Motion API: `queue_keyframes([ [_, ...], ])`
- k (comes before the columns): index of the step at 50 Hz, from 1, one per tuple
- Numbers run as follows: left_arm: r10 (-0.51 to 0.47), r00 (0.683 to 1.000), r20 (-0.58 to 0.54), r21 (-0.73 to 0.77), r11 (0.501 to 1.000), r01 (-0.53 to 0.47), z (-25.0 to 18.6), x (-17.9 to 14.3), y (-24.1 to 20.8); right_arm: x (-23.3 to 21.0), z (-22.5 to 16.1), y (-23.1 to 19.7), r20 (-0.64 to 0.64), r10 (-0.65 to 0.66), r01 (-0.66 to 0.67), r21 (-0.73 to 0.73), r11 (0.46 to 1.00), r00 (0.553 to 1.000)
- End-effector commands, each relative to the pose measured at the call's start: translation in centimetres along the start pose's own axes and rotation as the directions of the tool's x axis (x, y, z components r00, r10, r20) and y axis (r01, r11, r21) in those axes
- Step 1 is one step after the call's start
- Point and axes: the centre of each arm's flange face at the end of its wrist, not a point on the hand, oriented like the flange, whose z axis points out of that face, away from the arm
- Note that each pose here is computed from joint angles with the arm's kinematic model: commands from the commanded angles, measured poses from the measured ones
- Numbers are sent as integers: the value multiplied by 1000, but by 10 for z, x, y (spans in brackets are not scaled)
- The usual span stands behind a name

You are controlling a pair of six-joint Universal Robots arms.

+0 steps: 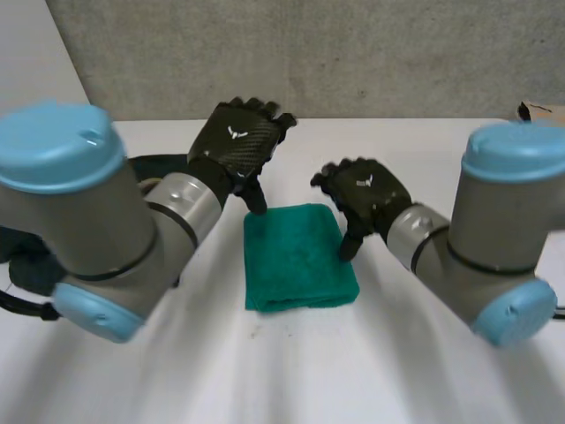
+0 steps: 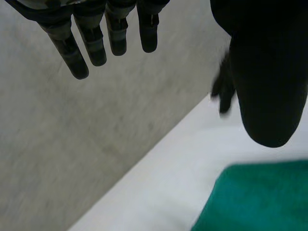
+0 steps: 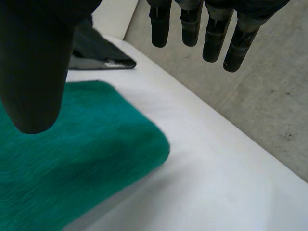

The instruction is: Fold the laundry.

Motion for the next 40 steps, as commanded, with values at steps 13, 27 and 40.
queue_keyframes([
  [13, -54, 961, -272, 4, 998, 57, -21, 4, -9, -65, 18, 84, 83, -194, 193, 18, 981, 978],
  [27, -53, 960, -274, 6, 998, 56, -22, 6, -10, -61, 47, 80, 59, -224, 220, 66, 973, 973],
  [40, -53, 961, -273, 6, 998, 56, -22, 5, -10, -59, 64, 75, 51, -209, 203, 101, 974, 977],
])
